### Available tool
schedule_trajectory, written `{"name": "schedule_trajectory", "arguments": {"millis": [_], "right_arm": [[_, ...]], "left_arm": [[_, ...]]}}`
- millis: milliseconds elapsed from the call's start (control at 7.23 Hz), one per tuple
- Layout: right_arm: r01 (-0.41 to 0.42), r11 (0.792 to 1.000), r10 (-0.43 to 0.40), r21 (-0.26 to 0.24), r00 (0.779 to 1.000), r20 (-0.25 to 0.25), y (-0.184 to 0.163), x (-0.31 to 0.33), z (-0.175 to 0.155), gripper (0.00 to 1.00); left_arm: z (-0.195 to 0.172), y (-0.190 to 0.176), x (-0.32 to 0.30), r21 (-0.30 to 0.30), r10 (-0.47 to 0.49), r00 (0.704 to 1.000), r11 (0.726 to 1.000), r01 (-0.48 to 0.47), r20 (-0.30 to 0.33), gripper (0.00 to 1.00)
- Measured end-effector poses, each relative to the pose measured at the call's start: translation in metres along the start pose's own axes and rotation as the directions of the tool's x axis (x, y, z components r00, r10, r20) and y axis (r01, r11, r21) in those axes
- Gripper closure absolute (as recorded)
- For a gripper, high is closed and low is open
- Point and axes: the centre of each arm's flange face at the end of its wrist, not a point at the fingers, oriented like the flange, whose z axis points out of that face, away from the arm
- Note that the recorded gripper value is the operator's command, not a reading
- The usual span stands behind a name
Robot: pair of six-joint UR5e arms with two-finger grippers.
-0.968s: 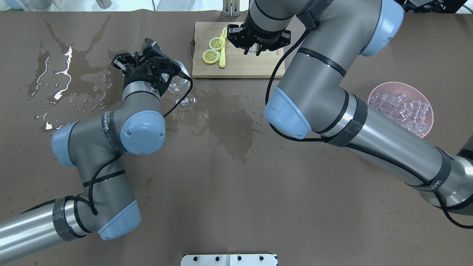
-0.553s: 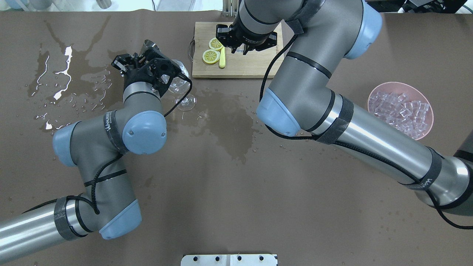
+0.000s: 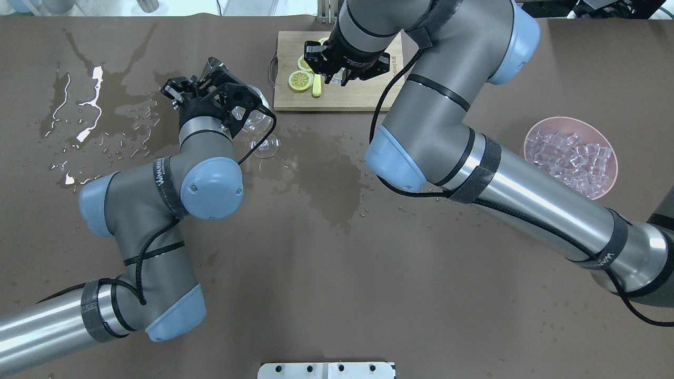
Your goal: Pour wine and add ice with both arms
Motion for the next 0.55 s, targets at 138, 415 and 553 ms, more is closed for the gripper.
{"name": "schedule_trajectory", "arguments": {"millis": [138,415,553], "right_arm": [[-0.006,1.0,0.006,-0.002,1.0,0.001,0.0002,0.0001,0.0002,1.0],[-0.012,1.0,0.012,-0.002,1.0,0.003,0.0005,0.0005,-0.0001,1.0],[-0.015,1.0,0.015,0.0,1.0,0.002,0.0006,0.0011,-0.0003,1.0]], "left_arm": [[-0.0046,-0.0016,0.0041,-0.002,0.018,1.0,1.0,-0.018,0.006,0.8],[-0.0114,-0.0002,0.0123,-0.006,0.064,0.998,0.998,-0.063,0.025,0.8],[-0.0123,0.0016,0.0139,-0.012,0.085,0.996,0.996,-0.084,0.036,0.8]]}}
